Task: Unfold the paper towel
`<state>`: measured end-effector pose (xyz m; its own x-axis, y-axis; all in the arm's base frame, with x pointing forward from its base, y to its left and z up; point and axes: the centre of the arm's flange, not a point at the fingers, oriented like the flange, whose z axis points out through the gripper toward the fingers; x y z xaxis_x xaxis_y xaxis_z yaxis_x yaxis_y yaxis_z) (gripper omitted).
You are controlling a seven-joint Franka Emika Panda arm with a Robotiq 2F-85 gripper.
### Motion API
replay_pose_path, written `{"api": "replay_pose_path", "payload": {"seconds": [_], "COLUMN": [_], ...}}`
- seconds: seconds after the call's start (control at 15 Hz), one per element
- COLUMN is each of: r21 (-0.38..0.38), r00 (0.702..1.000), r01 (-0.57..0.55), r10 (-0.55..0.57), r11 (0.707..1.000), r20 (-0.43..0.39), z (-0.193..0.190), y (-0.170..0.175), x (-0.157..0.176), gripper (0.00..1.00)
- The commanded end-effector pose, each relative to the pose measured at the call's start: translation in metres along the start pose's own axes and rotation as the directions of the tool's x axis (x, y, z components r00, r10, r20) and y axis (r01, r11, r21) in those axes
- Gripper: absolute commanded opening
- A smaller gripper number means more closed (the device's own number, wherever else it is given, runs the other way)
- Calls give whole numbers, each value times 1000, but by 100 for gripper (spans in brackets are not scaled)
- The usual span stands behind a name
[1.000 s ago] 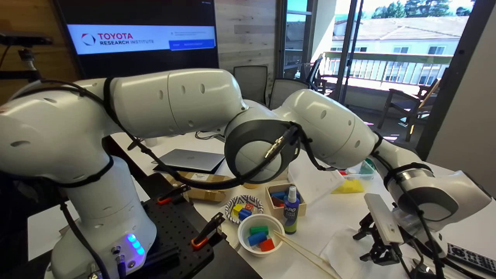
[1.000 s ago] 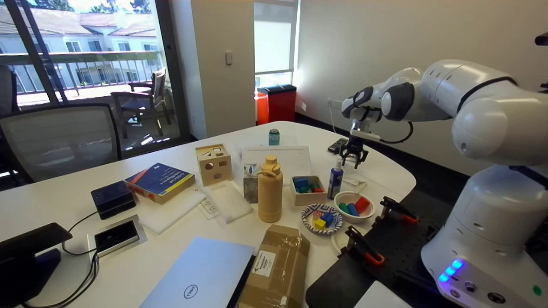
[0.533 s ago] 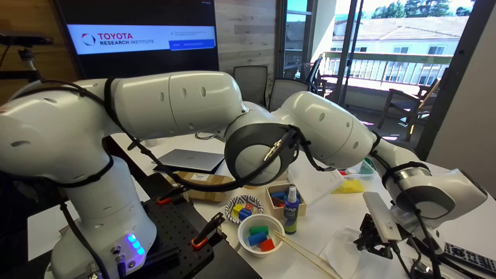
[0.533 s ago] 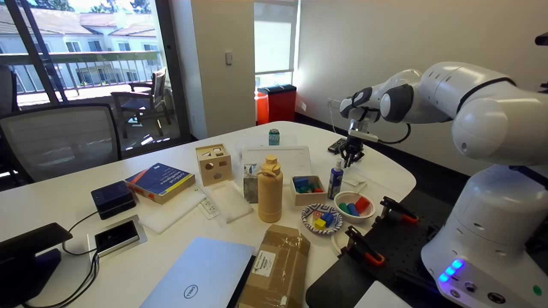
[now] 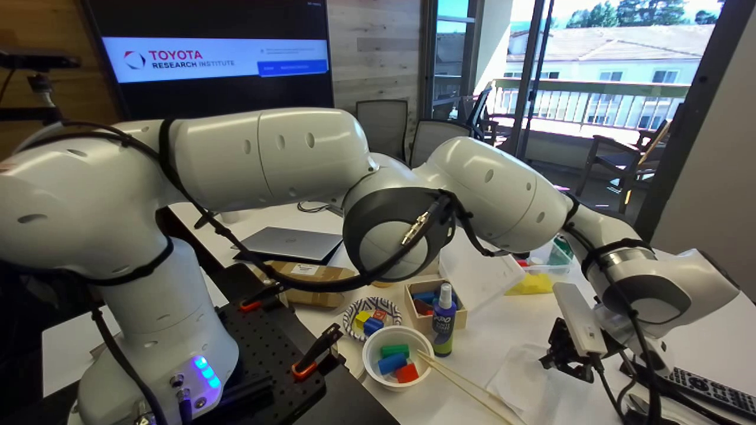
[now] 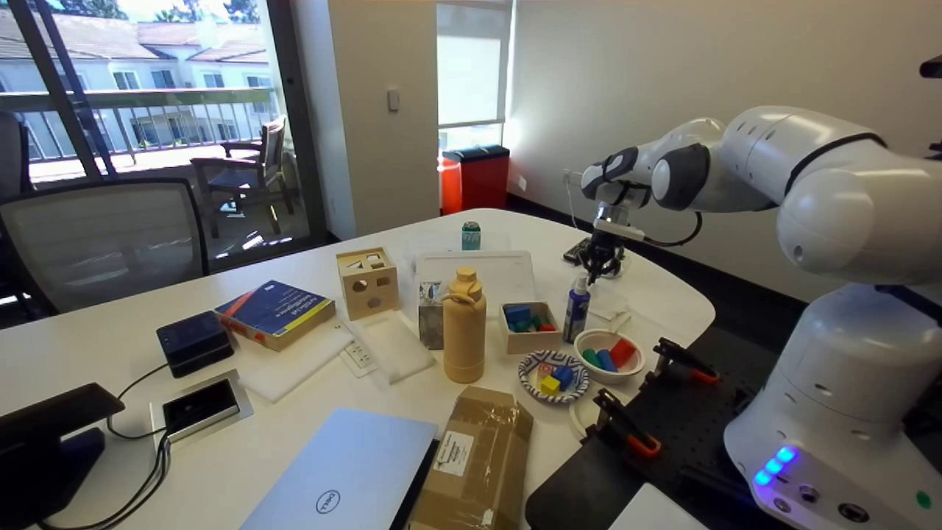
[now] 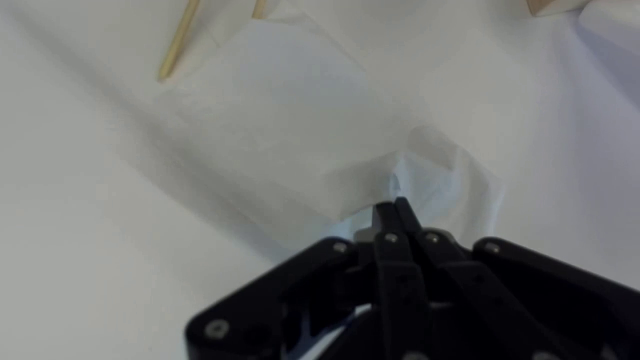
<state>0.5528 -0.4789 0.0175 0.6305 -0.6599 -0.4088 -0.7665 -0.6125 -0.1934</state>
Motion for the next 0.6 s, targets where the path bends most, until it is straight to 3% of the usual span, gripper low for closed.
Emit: {"api": "replay_pose_path", "payload": {"seconds": [0.0, 0.4, 0.53], "r21": [6, -48, -71], "r00": [999, 991, 989], "r01": [-52, -128, -147], "r10": [52, 130, 148], "r11": [999, 991, 987], "r20": [13, 41, 10], "z": [-16, -14, -8], "y": [-25, -61, -73], "x": [3, -9, -17], "gripper": [0, 0, 0]}}
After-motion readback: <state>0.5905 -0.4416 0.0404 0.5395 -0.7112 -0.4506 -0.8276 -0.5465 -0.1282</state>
